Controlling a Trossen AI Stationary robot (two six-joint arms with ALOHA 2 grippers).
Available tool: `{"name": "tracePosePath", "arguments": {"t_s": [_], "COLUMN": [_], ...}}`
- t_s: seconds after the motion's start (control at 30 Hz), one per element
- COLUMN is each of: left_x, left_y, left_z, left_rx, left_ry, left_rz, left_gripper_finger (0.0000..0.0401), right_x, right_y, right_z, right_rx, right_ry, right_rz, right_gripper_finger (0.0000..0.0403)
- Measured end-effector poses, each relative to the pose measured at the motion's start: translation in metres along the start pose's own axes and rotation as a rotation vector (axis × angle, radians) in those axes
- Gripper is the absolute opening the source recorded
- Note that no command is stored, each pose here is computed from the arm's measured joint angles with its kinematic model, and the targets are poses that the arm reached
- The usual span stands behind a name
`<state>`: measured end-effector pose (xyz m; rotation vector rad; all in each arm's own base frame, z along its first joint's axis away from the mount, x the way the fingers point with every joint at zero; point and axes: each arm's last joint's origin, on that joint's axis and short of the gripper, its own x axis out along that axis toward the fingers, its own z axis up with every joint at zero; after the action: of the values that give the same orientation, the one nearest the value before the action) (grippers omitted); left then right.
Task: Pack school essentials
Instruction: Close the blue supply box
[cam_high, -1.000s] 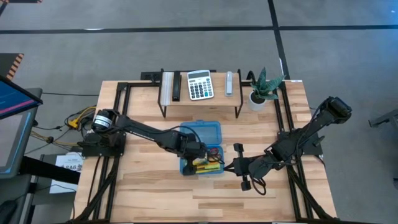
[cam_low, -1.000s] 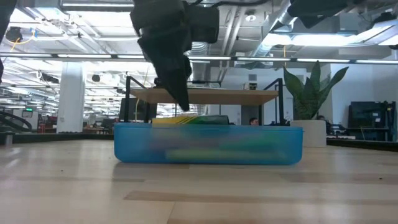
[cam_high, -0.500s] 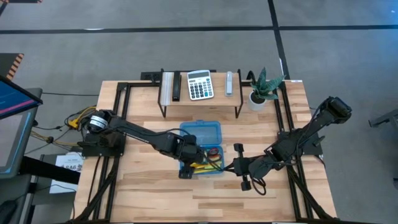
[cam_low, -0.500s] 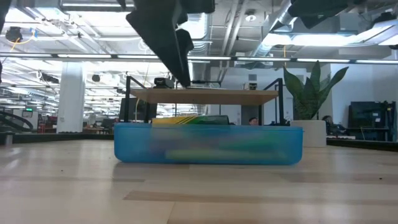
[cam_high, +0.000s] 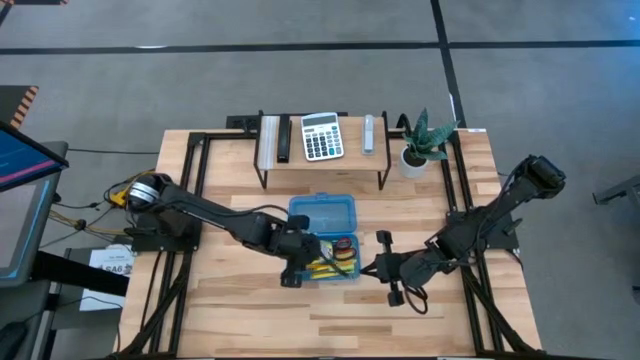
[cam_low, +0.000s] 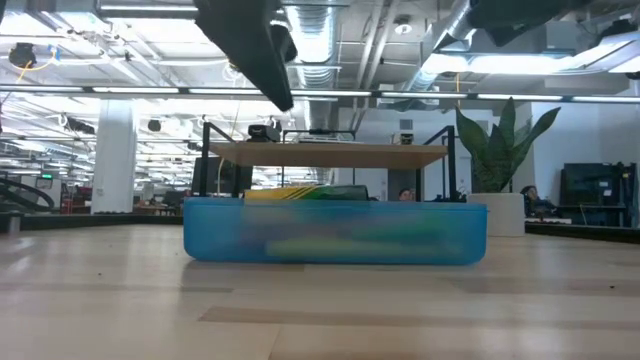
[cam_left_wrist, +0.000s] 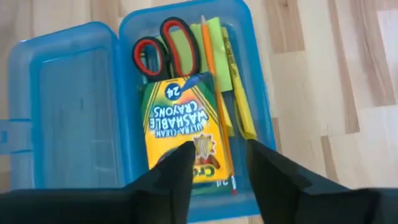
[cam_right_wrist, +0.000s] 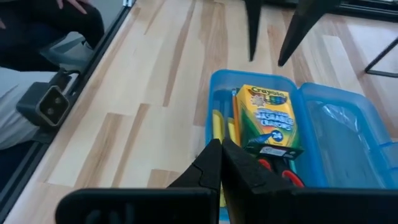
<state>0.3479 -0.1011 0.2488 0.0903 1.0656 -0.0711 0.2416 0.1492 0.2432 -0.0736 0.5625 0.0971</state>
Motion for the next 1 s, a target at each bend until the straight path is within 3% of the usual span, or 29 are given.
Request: {"name": "tracePosePath", "arguments": {"t_s": [0.23, 0.47, 0.7, 1.0], "left_x": [-0.015, -0.021, -0.021, -0.008], "left_y": [-0.002, 0.005, 0.014, 0.020], "left_z": [-0.028, -0.064, -0.093, -0.116], "left_rx": [-0.041, -0.113, -0.172, -0.202], "left_ry": [-0.158, -0.524, -0.725, -0.753], "left_rz": [0.038, -0.022, 0.010, 0.110], "left_gripper_finger": [0.0057, 0.0007, 0.0006, 0.0004], "right_x": [-0.001, 0.002, 0.005, -0.003], "right_y": [0.001, -0.002, -0.012, -0.046], "right_z": [0.000, -0.001, -0.019, -0.058], "right_rx": [-0.005, -0.013, -0.017, 0.123], "right_ry": [-0.001, 0.009, 0.000, -0.098], "right_rz": [-0.006, -0.031, -0.134, -0.171], "right_gripper_finger": [0.0031, 0.0031, 0.0031, 0.0031]}}
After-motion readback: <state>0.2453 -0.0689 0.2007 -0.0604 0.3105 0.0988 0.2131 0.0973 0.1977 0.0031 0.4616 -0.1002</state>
